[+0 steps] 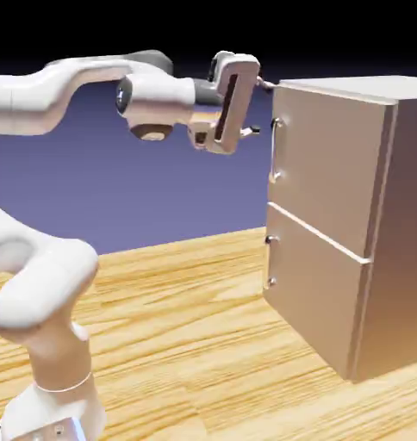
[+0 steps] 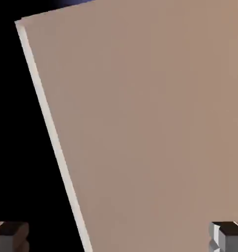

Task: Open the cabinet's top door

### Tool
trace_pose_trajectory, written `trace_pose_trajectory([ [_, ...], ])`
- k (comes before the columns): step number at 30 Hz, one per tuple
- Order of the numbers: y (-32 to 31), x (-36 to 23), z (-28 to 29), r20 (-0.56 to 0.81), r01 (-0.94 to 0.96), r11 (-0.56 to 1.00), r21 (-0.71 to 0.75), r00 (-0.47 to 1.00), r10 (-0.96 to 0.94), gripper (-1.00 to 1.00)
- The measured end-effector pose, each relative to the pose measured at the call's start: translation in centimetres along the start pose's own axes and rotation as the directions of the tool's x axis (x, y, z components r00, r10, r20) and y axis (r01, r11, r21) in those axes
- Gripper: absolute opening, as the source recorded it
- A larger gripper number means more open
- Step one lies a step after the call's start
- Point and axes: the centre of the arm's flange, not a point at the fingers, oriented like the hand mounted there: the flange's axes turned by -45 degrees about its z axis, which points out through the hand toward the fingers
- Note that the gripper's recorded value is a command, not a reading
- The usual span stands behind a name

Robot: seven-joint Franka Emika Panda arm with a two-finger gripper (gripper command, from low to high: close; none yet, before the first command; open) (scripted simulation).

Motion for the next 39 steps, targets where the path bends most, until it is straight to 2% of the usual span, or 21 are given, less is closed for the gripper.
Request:
trace_pose_trajectory([
  [9,4.6,-3.3,1.4,0.059,-0.397,0.917,0.044,0.917,0.394,0.00],
  [19,12.1,-5.6,4.9,0.108,-0.759,0.651,0.018,0.649,0.753,0.00],
  [25,17.5,-5.9,7.5,0.106,-0.903,0.429,-0.008,0.425,0.899,0.00],
  [30,17.1,-6.2,11.8,0.106,-0.903,0.429,-0.007,0.426,0.899,0.00],
  [31,17.0,-6.2,12.5,0.106,-0.903,0.429,-0.008,0.425,0.899,-1.00],
  [33,17.0,-6.2,12.5,0.106,-0.903,0.429,-0.008,0.426,0.899,-1.00],
  [39,16.5,-4.0,8.4,0.105,-0.889,0.438,-0.136,0.426,0.898,-1.00],
])
